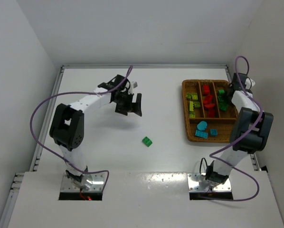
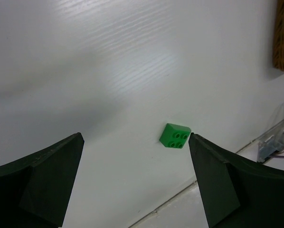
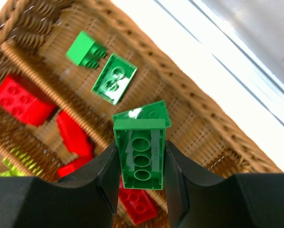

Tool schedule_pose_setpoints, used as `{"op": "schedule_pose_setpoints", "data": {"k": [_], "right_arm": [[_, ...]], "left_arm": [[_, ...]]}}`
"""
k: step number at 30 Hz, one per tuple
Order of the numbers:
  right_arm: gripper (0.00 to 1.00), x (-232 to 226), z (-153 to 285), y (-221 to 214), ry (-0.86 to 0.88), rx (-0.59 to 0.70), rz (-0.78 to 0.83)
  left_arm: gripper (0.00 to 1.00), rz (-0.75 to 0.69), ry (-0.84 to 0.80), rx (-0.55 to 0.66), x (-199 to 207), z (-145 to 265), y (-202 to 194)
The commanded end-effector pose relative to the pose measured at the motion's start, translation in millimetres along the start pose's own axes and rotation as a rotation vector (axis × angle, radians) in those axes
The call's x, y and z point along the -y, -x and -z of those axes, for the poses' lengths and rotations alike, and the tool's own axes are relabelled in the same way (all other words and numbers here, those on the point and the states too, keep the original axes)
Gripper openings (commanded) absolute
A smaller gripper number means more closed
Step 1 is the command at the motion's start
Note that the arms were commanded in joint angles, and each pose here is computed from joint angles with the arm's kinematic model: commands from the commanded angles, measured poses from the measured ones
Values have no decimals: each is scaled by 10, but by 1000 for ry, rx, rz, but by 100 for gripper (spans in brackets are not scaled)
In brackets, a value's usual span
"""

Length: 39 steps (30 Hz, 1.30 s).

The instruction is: Sort the legos into containers by color

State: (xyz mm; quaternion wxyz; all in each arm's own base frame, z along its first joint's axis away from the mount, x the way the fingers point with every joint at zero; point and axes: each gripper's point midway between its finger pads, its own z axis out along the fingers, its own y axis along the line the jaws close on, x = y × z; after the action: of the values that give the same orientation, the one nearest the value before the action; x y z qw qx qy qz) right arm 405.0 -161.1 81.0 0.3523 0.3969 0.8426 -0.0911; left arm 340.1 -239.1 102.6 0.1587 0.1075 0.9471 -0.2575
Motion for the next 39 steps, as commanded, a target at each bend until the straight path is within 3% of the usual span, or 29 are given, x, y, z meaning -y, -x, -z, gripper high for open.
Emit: {"op": "schedule_pose_setpoints", "data": {"k": [1, 3, 5, 7, 13, 17, 18, 21, 22, 23, 25, 31, 39], "right_arm": [[37, 32, -74, 235, -45, 42, -31], [61, 21, -120, 243, -52, 29, -15], [77, 8, -136, 260, -54, 25, -13], [86, -34, -90, 281, -43, 34, -1], [84, -233, 387, 536, 48, 123, 16], [79, -836, 988, 197, 268, 137, 185], [79, -1057, 1136, -215, 336, 87, 278], [79, -1384, 1612, -801, 529, 55, 404], [79, -1485, 1779, -1332, 624, -23, 499], [79, -1531, 1898, -1540, 675, -49, 529], [79, -1570, 2190, -2199, 767, -126, 670], [79, -1352, 2595, -3456, 843, -243, 1058], [81, -1554, 2666, -3822, 937, -240, 1165]], "left_arm": [[100, -45, 67, 6, -28, 94, -115], [100, -45, 67, 6, -28, 93, -116], [100, -45, 84, 8, -24, 81, -123], [100, -51, 82, -4, -4, 56, -174], [100, -72, 140, -4, -6, 61, -265], [100, -20, 201, 8, -89, 101, -410], [100, 0, 217, 17, -150, 127, -407], [99, 75, 232, 47, -301, 230, -396], [99, 89, 247, 59, -372, 269, -385], [99, 130, 256, 81, -468, 315, -339], [99, 183, 272, 112, -568, 406, -303], [99, 300, 312, 204, -852, 613, -135], [97, 336, 303, 221, -913, 688, -123]]}}
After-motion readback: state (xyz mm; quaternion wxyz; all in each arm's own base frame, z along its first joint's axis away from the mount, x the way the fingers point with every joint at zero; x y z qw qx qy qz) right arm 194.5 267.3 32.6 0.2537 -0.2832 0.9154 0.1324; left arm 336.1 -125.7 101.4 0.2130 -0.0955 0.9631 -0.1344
